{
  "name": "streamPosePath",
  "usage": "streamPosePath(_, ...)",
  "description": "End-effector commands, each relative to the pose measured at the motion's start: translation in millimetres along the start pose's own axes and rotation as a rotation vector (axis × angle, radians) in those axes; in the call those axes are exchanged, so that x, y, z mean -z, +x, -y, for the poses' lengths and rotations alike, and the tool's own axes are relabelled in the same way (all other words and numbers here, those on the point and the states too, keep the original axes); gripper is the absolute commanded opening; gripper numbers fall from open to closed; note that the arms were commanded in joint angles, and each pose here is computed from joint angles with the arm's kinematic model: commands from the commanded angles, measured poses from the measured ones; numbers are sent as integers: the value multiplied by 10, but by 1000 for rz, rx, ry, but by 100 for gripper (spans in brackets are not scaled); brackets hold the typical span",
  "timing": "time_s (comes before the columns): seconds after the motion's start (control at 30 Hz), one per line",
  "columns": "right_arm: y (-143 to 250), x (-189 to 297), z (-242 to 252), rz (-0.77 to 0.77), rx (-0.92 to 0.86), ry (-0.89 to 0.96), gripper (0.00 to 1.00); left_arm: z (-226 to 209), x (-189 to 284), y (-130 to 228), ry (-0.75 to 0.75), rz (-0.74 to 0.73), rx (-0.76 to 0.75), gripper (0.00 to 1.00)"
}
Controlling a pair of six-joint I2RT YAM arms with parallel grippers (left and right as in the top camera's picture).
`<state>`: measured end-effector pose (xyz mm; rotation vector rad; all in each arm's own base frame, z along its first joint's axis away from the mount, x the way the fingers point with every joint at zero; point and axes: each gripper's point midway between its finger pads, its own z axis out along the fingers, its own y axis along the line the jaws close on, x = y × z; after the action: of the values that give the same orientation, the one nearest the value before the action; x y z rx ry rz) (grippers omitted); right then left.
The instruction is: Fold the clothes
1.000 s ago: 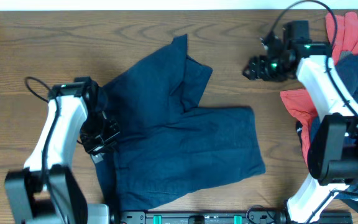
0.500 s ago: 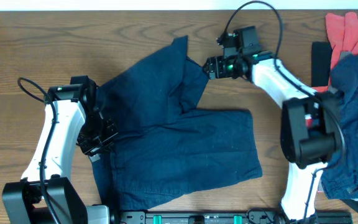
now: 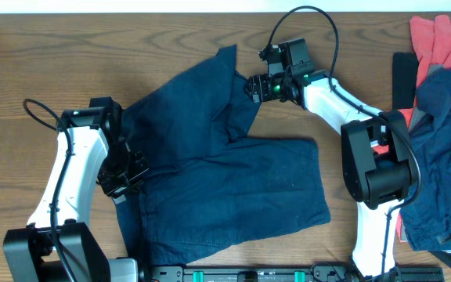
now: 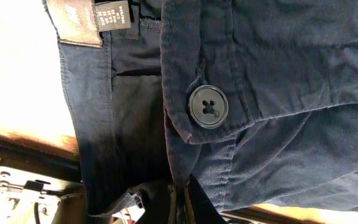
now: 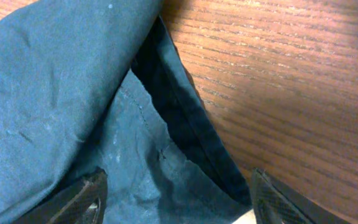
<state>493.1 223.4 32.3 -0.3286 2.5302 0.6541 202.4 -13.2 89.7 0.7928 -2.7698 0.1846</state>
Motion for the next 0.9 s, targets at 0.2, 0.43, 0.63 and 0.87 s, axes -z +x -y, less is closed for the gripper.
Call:
streamPosePath(0.2,201,-152,66,-62,-2,26,1,-56,-32,5,-28,-1,8,6)
streamPosePath(0.43,306,-90,354,-100,-64,151,1,-82,-31,-9,-43,6,8,6)
streamPosePath(0.63,619,353,1266,-192,-248,515,1,-219,-11,-157,-99,69,30,6)
streamPosePath(0.87,753,628,1666,-231,-371,516,1,-254,2,-243,-80,91,60,6)
